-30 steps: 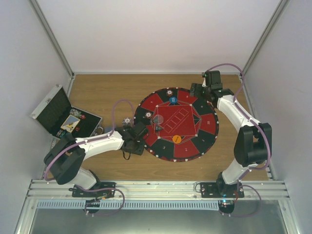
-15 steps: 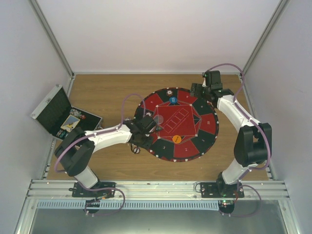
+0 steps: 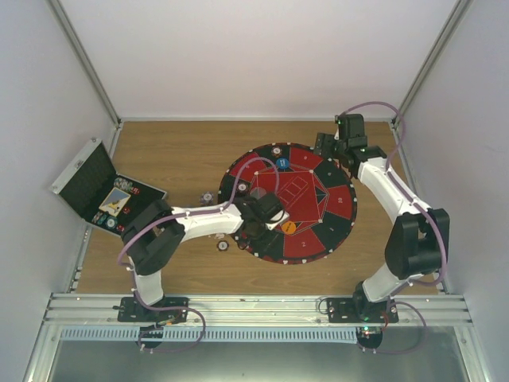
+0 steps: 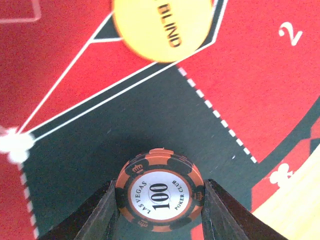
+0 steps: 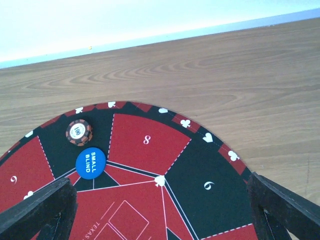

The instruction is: Distribute texas hold em gaming equipment

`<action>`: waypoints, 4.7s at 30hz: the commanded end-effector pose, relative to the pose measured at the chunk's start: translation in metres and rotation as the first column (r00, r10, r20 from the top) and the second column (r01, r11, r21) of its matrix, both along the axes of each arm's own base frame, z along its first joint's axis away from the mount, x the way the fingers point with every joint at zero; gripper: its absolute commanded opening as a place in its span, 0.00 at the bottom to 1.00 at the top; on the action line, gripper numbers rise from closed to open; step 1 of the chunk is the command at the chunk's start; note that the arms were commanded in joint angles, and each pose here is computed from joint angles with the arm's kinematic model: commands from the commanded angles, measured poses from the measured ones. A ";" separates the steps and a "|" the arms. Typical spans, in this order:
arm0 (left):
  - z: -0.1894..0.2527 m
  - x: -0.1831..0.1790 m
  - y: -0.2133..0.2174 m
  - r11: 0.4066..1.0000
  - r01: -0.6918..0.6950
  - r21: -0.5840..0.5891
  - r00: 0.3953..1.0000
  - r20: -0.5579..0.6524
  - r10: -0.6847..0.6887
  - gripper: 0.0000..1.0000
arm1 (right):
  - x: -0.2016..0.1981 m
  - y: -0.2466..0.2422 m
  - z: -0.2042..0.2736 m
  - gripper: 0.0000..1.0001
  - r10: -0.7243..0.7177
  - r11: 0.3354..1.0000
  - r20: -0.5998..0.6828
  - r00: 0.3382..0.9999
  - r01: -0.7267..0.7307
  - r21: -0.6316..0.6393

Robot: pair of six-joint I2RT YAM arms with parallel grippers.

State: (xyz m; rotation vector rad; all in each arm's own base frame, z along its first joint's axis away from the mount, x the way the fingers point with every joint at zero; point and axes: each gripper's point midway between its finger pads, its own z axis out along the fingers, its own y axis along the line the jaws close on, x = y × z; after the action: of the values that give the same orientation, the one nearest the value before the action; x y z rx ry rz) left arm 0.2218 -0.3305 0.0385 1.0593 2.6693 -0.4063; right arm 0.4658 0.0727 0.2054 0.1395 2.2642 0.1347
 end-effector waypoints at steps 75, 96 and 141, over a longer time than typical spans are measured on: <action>0.027 0.078 0.204 0.674 -0.729 0.119 0.676 -0.031 0.736 0.73 | 0.005 -0.006 0.027 0.94 -0.019 1.000 0.082 0.996 0.019 0.006; 0.006 0.076 0.210 0.678 -0.714 0.177 0.686 -0.021 0.728 0.63 | 0.005 -0.005 0.024 0.94 -0.017 1.000 0.071 0.997 0.016 0.014; 0.042 0.076 0.206 0.682 -0.725 0.094 0.684 -0.010 0.729 0.32 | 0.008 -0.004 0.019 0.93 -0.016 1.000 0.062 0.998 0.015 0.014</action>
State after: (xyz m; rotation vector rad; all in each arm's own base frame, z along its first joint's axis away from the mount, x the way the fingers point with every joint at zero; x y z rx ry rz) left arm 0.2936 -0.1236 0.0617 -0.0558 2.9190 -0.1142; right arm 0.4642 0.0722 0.2167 0.1362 2.2299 0.1407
